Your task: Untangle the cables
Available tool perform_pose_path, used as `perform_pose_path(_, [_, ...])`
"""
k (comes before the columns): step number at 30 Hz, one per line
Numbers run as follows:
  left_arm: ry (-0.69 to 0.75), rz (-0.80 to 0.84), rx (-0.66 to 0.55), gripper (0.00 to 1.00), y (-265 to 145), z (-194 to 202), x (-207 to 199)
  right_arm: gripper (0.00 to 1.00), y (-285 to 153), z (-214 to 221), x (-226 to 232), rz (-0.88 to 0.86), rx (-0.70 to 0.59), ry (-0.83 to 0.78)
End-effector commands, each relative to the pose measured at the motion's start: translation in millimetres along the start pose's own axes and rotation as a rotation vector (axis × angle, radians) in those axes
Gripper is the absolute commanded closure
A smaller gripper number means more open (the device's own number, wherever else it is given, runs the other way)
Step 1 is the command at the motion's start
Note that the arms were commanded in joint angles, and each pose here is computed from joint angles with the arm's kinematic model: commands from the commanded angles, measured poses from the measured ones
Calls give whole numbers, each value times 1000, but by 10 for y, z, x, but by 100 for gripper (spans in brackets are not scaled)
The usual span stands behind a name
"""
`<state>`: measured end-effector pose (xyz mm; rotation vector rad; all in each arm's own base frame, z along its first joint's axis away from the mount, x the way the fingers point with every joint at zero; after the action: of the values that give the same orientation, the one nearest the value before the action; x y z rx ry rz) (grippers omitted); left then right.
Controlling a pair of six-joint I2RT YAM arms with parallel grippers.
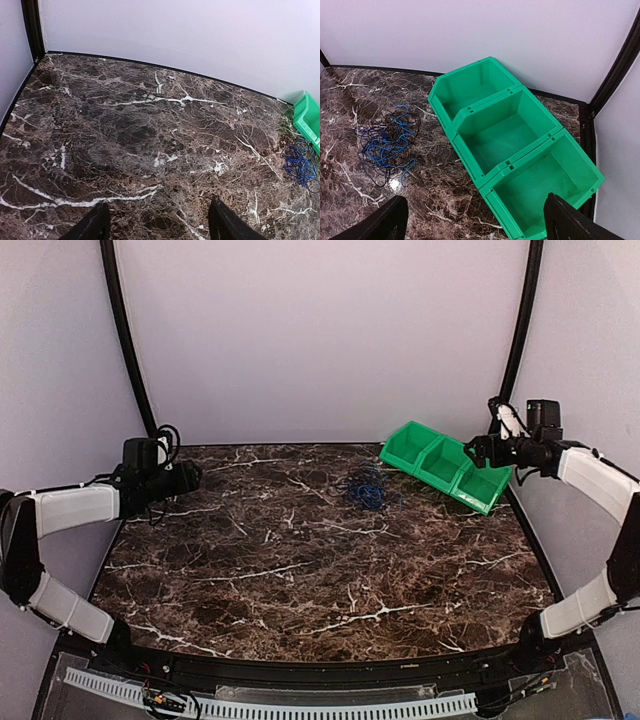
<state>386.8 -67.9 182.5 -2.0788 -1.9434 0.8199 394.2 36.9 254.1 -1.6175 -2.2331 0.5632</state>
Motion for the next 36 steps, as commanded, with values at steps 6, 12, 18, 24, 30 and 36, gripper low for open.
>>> perform_pose_path(6, [64,213,15,29,101,-34,-375,9,614,205,614,-207,106,-294])
perform_pose_path(12, [149,273,134,31,200,242,-659,14,1206,331,1121,-309,178,-414])
perform_pose_path(18, [283,367,233,31,200,557,-1064,15,1702,413,1494,-414,206,-421])
perform_pose_path(24, [329,464,262,28,81,697,-1318,14,2073,403,1686,-446,219,-398])
perform_pose_path(30, [310,538,269,28,-6,703,-1441,12,2304,604,1862,-576,293,-318])
perform_pose_path(36, [269,578,257,28,-105,651,-1534,25,2071,910,2238,-781,376,-275])
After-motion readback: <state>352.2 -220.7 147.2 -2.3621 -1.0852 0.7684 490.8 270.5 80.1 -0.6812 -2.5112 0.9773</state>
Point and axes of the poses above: each gripper's point midway between its finger pads, its own y axis out along the fingers, its own x axis along the line the jaws close on, z = x × y, the point moved 3 cm from there along -y, back along the fingers
